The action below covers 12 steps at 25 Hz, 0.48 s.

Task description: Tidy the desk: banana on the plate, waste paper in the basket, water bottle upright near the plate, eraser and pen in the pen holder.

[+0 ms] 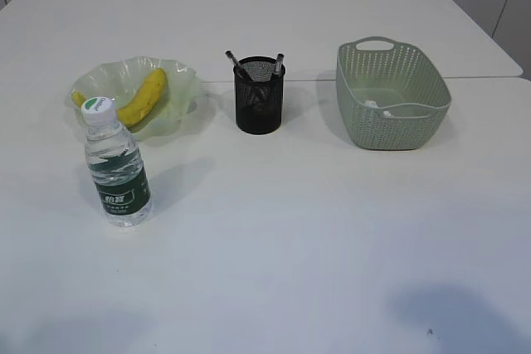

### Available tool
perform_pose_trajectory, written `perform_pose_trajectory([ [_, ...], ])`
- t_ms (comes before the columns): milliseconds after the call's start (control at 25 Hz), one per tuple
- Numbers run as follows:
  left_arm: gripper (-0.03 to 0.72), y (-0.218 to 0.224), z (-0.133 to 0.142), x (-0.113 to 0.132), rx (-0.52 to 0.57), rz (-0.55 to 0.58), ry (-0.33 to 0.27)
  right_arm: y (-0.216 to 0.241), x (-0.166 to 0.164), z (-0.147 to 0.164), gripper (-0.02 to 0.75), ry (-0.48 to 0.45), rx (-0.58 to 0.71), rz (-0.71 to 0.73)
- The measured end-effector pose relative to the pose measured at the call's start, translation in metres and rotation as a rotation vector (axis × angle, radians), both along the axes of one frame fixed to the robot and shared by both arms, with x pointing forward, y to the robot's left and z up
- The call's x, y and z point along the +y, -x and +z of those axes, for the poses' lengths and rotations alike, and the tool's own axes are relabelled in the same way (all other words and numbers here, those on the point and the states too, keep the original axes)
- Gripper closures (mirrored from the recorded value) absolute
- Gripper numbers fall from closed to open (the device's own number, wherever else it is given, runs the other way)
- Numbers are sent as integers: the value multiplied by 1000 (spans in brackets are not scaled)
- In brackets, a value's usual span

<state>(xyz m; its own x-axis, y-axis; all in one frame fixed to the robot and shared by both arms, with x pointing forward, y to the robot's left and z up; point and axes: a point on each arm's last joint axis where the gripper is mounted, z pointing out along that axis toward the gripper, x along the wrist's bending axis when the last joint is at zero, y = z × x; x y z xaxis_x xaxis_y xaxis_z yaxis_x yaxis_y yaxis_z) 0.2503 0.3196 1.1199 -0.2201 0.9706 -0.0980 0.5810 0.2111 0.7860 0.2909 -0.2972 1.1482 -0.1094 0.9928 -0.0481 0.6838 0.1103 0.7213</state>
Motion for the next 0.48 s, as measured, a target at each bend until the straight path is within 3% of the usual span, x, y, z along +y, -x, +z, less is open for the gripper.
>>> perform_pose_trajectory([
  [320, 262, 28, -3, 3, -118, -1, 16, 37, -5, -19, 485, -41, -82, 13],
  [480, 263, 32, -3, 4, -132, -17, -5, 51, -5, -34, 486, -76, -101, 32],
])
